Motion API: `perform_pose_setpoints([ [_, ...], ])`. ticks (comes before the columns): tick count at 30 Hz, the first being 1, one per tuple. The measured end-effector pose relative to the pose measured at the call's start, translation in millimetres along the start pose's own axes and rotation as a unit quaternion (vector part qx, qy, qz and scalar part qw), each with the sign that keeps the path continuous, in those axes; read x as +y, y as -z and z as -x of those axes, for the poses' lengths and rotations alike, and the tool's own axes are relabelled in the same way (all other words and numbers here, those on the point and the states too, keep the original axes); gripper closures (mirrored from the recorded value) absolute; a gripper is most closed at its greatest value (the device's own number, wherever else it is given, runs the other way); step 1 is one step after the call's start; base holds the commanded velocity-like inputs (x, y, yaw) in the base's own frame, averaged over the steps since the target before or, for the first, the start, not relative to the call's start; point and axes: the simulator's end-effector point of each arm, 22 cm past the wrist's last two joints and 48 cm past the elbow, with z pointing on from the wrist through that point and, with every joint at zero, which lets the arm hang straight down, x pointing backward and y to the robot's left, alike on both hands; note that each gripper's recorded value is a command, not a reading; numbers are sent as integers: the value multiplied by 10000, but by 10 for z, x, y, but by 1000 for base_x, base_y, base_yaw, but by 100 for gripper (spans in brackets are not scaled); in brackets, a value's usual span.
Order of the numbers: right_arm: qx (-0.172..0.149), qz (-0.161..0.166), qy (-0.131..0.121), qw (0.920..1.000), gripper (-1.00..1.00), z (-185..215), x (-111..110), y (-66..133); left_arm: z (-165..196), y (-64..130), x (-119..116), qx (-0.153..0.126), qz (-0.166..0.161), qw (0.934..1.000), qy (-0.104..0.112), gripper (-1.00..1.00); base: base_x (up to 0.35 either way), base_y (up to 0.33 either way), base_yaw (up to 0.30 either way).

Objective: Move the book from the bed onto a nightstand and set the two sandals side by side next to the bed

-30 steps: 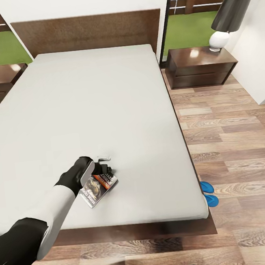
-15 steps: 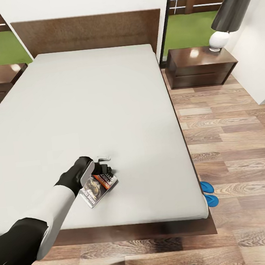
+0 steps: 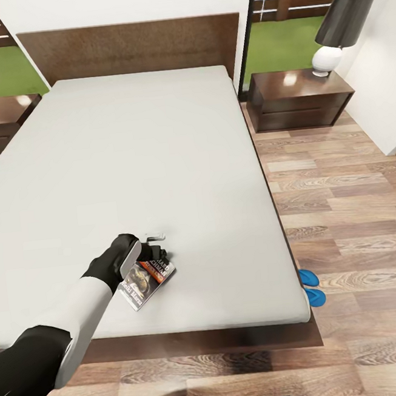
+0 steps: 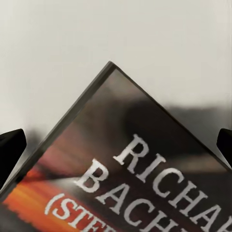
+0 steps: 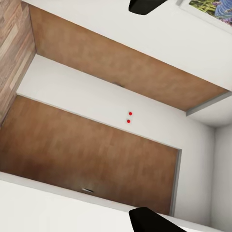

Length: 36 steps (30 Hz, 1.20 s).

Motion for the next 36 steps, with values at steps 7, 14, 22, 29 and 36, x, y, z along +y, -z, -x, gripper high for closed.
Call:
perform_pose_setpoints([
  [7, -9, 12, 4, 10000, -100, 14, 22, 3, 0, 1, 3, -1, 5, 10000, -5, -100, -33, 0, 0],
  [14, -13, 13, 7, 10000, -100, 19, 26, 3, 0, 2, 1, -1, 0, 10000, 1, -100, -11, 0, 0],
  [22, -17, 13, 9, 10000, -100, 25, 28, 5, -1, 1, 1, 1, 3, 10000, -6, -100, -6, 0, 0],
  [29, -17, 15, 9, 10000, -100, 26, 28, 6, -1, -1, 3, 2, 8, 10000, -11, -100, -70, 0, 0],
  [36, -12, 14, 10, 10000, -100, 22, 28, 5, -1, 0, 2, -1, 13, 10000, -25, -100, -42, 0, 0],
])
